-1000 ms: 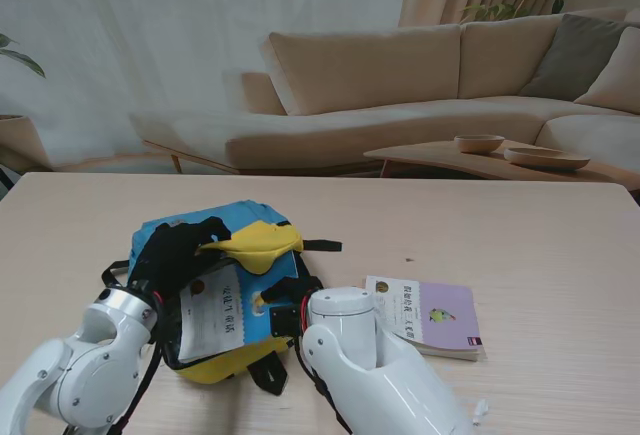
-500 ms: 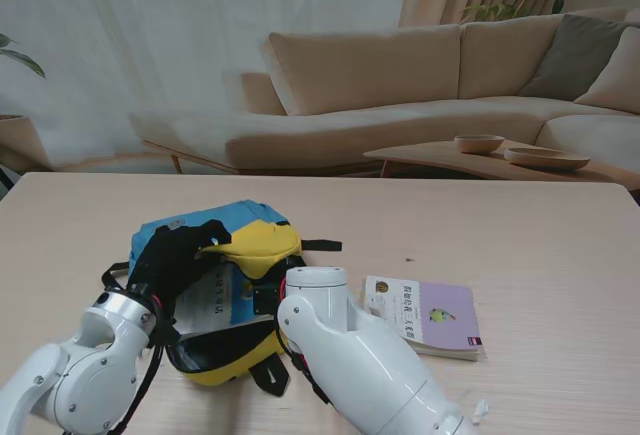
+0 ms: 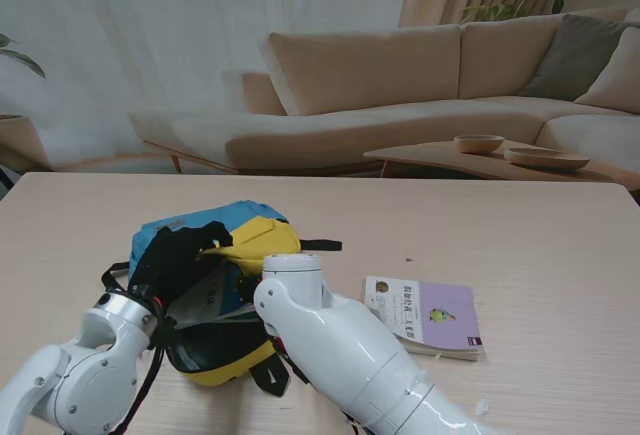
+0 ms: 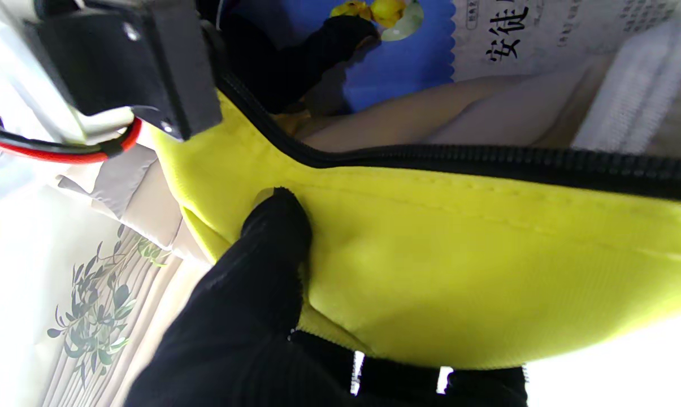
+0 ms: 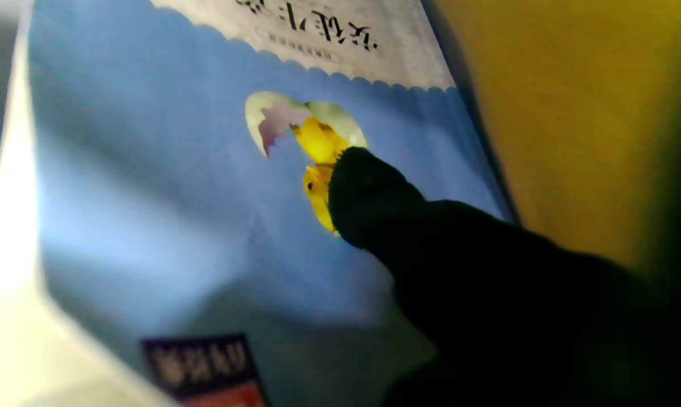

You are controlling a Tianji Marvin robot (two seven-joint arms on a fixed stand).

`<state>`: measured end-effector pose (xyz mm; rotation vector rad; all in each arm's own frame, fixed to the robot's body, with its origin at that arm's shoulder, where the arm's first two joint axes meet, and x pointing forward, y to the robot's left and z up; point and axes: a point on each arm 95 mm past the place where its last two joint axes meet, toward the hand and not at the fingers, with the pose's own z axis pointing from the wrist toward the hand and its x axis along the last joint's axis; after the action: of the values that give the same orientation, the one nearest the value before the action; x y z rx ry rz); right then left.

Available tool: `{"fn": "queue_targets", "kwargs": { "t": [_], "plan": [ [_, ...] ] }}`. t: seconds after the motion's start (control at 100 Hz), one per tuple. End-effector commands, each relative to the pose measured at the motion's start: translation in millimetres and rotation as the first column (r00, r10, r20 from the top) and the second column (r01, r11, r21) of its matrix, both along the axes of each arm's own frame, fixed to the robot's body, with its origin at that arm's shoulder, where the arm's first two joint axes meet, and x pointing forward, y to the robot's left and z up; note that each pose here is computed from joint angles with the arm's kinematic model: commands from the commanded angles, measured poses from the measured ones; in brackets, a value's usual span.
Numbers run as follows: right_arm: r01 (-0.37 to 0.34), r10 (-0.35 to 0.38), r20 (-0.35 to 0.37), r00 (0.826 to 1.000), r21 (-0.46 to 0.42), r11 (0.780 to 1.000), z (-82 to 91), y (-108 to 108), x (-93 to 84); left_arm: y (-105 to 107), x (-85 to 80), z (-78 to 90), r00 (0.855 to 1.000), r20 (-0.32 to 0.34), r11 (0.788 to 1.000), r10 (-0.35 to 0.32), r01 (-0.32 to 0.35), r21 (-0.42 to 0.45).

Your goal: Pack books into the school bag then zip close the school bag

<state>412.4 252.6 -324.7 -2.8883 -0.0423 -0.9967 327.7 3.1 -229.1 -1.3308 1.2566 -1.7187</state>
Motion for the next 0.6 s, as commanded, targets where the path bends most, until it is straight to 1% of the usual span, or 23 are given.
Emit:
{"fn": "queue_targets", "kwargs": {
  "t": [0.0,0.15,0.31,0.46,0.59],
  "plan": [
    [-0.012,0.011,0.013,1.000,0.043,0.999,11.1,15.3,-0.3,-5.1,-3.6,3.7,1.000,-0.006,1.000,-0.017,0.017,-0.007],
    [0.008,-0.009,0.011,1.000,0.028,1.000,9.6,21.0,2.4,-5.4,-3.8,3.5,1.000,-0.010,1.000,-0.017,0.016,-0.005],
    [0.006,-0.007,0.021,1.000,0.006,1.000,6.0,22.7,3.8,-5.3,-4.4,3.7,1.000,-0.006,1.000,-0.013,0.013,-0.005],
    [-0.027,0.027,0.051,0.998,0.000,1.000,3.1,21.3,3.7,-5.4,-4.3,3.6,1.000,-0.003,1.000,-0.015,0.015,-0.008],
    [-0.067,0.070,0.083,0.994,-0.034,0.997,2.1,19.7,3.3,-5.1,-4.6,3.3,1.000,-0.003,1.000,-0.020,0.020,-0.006]
  ]
}}
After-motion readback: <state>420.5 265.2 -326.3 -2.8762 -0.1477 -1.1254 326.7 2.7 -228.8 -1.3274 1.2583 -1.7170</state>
